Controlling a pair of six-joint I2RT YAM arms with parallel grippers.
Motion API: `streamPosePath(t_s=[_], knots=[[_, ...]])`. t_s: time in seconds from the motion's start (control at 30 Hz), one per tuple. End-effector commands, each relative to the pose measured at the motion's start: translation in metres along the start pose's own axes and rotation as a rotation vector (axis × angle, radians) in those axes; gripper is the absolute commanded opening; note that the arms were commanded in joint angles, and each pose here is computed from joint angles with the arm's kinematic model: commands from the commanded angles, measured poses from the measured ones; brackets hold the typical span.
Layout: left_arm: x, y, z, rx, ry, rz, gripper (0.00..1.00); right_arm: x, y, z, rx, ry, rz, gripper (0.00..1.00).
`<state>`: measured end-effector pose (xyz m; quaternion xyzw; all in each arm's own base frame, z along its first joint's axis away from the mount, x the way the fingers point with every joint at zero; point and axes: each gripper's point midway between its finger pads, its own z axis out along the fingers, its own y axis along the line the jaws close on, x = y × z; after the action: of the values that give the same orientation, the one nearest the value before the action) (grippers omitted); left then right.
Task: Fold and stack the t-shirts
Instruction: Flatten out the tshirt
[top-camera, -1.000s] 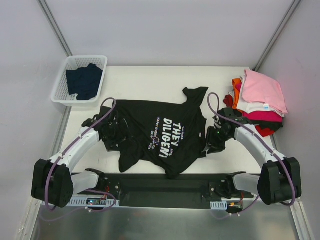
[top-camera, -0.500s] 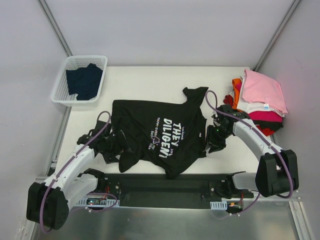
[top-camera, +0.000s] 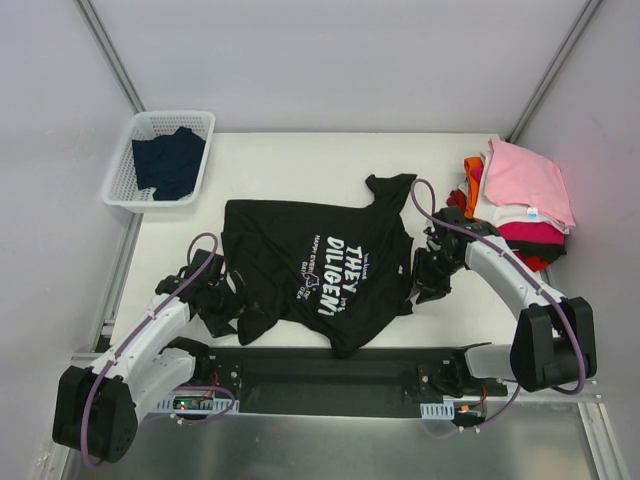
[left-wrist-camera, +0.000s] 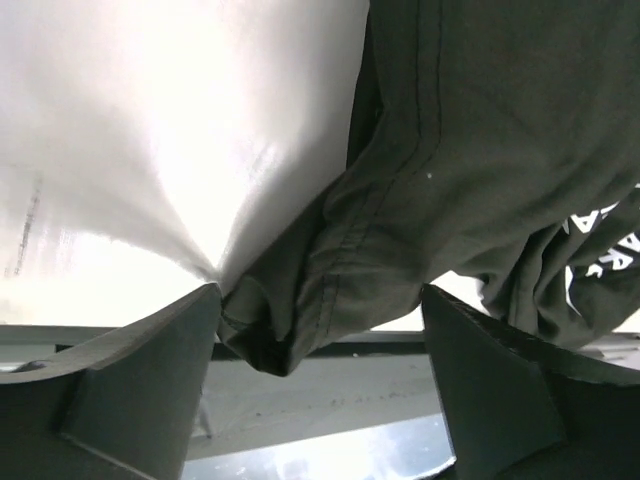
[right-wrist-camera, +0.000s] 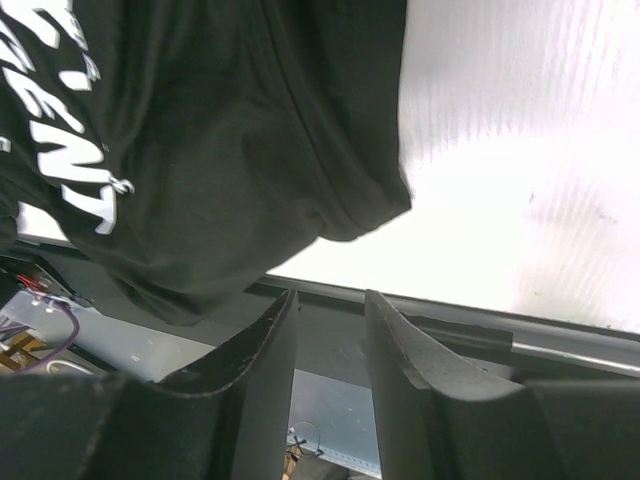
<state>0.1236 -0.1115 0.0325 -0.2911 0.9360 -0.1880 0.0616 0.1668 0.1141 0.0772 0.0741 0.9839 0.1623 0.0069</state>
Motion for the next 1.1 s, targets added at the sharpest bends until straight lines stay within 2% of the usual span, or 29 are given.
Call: streamPosePath(t_s=[0.0,0.13,0.4,0.53,0.6,0.73,0.8,0.83,1.07], knots=[[-0.012,-0.002,-0.004,-0.013,-0.058,-0.015,0.71,-0.015,0.011,-0.009,-0.014,-0.025,-0.007,0.36],[-0.011,-0.002,-0.005,-0.017,-0.053,-0.017,0.56,-0.014,0.01,-0.007,-0.014,-0.029,-0.011,0.36],[-0.014,-0.002,-0.009,-0.042,-0.054,-0.007,0.49,-0.002,0.002,0.018,-0.027,-0.004,0.047,0.35],[-0.012,0.002,-0.005,-0.066,-0.034,-0.02,0.44,-0.022,0.016,0.029,-0.064,-0.018,0.052,0.35],[-0.01,0.004,-0.002,-0.075,-0.023,-0.023,0.37,-0.023,0.025,0.039,-0.079,0.043,0.064,0.35],[-0.007,0.007,-0.002,-0.07,-0.019,-0.021,0.34,-0.031,0.043,0.037,-0.091,0.042,0.015,0.37],[-0.006,0.006,-0.002,-0.059,-0.021,-0.021,0.25,-0.03,0.048,0.037,-0.081,0.041,-0.012,0.38],[-0.004,0.007,0.0,-0.06,-0.007,-0.025,0.0,-0.026,0.052,0.043,-0.076,0.065,-0.032,0.37],[-0.004,-0.001,-0.006,-0.028,-0.004,-0.021,0.0,-0.015,0.059,0.053,-0.042,0.108,-0.07,0.36]])
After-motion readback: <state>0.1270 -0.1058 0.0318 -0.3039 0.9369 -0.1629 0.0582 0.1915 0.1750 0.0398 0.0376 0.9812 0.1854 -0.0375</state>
